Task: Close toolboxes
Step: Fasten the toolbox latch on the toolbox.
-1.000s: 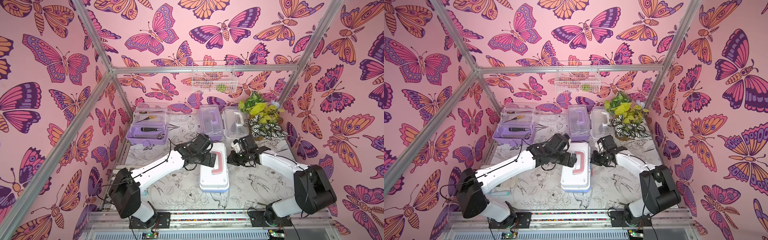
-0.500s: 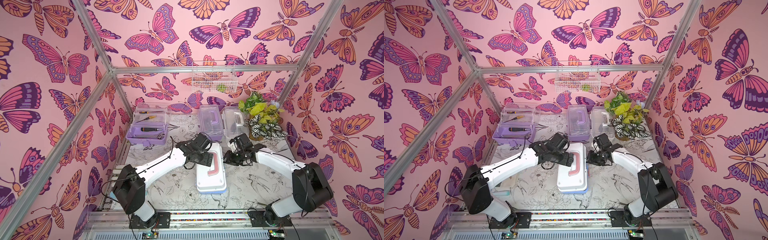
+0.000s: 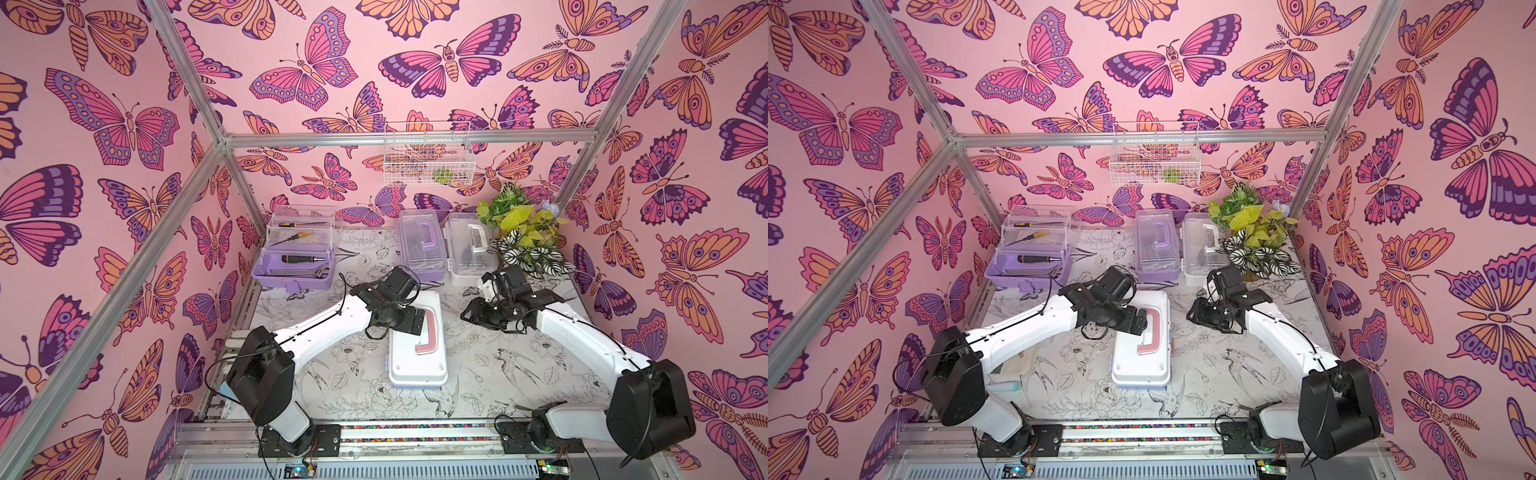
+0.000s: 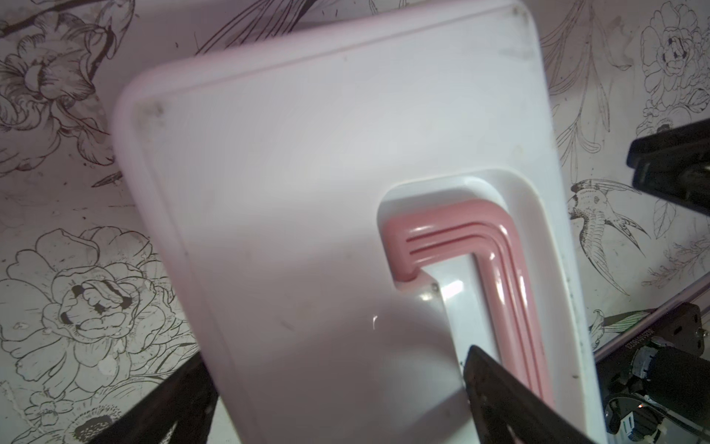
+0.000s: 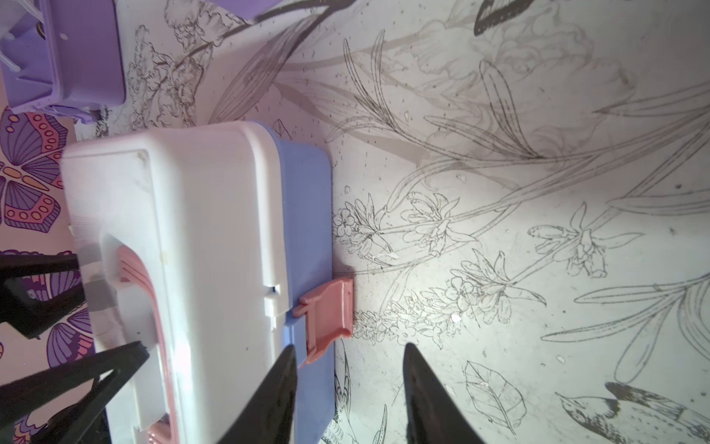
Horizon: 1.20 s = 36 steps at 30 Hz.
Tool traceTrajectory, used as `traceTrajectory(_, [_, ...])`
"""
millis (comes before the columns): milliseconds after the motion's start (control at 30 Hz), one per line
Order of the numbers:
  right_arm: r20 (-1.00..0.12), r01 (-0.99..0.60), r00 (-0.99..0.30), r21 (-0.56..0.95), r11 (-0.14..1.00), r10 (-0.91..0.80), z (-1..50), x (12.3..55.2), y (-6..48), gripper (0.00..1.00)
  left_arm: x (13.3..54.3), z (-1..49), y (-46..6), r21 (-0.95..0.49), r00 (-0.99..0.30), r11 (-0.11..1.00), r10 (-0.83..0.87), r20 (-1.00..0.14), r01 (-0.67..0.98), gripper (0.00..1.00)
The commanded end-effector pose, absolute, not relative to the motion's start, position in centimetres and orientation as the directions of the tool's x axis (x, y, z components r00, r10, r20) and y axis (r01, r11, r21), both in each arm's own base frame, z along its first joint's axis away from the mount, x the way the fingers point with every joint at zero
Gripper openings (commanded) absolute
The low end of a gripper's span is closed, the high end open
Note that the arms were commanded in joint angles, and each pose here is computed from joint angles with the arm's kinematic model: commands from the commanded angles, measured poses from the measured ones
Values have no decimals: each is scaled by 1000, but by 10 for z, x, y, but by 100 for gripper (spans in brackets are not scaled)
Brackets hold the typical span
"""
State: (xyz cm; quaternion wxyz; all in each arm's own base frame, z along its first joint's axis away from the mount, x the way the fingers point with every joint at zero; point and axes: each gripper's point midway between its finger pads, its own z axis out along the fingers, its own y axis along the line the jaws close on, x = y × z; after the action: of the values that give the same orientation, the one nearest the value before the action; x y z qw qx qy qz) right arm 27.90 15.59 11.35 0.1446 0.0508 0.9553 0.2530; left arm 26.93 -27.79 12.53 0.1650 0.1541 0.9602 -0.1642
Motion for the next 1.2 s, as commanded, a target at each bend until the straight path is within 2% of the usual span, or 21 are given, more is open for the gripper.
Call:
traceTrajectory(0, [-203,46,-966,464,885,157,96,264,148,46,257,114,-272,-244,-912,905,267,-310,348,99])
traceTrajectory(100, [-193,54,-968,469,882,162,91,263,149,46,256,112,-270,-185,-906,913,300,-300,364,100])
traceTrajectory(267, [-191,59,-968,451,890,161,87,261,145,46,253,101,-257,-112,-917,931,313,-248,348,91])
traceTrajectory(433, [-154,54,-976,510,858,154,78,254,156,44,250,82,-253,-179,-937,932,277,-211,316,80])
traceTrajectory(667, [-154,-27,-985,591,806,81,72,244,179,43,250,51,-214,-262,-975,949,135,-174,178,75])
traceTrajectory(933, [-185,-145,-983,742,654,-9,81,232,224,38,252,46,-185,-298,-984,950,37,-173,88,73])
traceTrajectory(1167, [-159,-152,-986,784,602,-42,72,221,246,37,253,48,-186,-308,-984,948,33,-177,87,72])
